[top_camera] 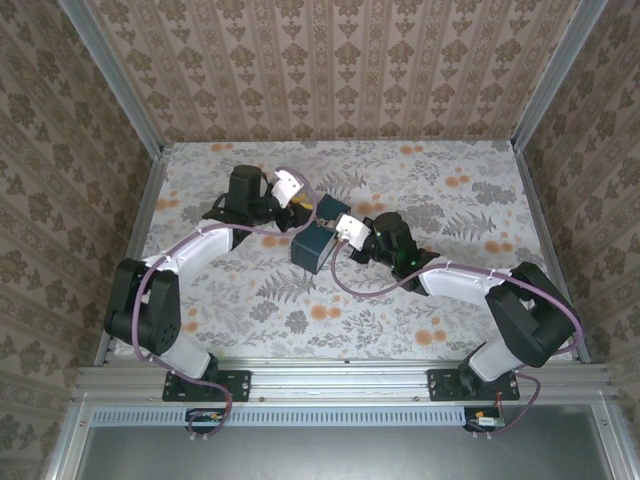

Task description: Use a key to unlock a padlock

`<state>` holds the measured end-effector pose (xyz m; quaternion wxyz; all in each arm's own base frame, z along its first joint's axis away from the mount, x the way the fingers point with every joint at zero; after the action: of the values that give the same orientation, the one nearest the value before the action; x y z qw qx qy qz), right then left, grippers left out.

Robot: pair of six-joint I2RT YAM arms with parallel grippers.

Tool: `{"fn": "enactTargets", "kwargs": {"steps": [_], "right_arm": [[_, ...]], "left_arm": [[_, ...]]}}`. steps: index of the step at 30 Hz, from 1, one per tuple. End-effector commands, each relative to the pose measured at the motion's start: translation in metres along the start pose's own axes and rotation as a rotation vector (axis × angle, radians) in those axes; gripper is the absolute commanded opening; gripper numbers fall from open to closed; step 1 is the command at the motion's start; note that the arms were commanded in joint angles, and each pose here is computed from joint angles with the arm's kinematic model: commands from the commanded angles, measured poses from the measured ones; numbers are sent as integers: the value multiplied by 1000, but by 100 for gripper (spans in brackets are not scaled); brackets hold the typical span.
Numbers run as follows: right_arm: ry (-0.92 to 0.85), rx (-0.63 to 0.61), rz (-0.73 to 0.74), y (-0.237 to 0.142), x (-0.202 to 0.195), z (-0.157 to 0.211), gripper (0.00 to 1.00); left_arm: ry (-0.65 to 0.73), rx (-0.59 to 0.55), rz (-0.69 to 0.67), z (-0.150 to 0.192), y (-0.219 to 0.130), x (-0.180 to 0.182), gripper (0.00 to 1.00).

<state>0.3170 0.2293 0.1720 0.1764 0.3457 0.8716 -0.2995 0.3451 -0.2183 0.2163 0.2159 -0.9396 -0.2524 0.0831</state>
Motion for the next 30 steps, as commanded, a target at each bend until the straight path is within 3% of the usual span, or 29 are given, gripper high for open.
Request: {"fn": "enactTargets", "kwargs": {"steps": [1, 9, 15, 19, 30], "right_arm": [[101, -55, -40, -7, -11, -24, 0], [277, -33, -124, -3, -17, -27, 0], [411, -24, -150, -2, -27, -28, 0], [483, -6, -201, 0, -29, -30, 0], [903, 51, -297, 4, -37, -21, 0]], "left_arm": [[18, 29, 9, -2, 4, 4, 44], [-49, 109, -21, 20, 19, 15, 44], [-109, 187, 42, 30, 23, 13, 44], [-137, 184, 70, 34, 23, 12, 43], [-134, 160, 96, 28, 22, 10, 42]]}}
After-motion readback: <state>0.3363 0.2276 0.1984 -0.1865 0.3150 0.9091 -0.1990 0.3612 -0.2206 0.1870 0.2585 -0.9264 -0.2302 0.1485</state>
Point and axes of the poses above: each hand's point on the last joint's axis, 136 mm out from that joint toward the fingers, its own y axis out along the fingers, its own x axis along the line the jaws close on, z = x × y, the point moved 6 cm from there along -y, back along the fingers, and after that the axes turned 5 degrees about -y, right-handed, at the moved point
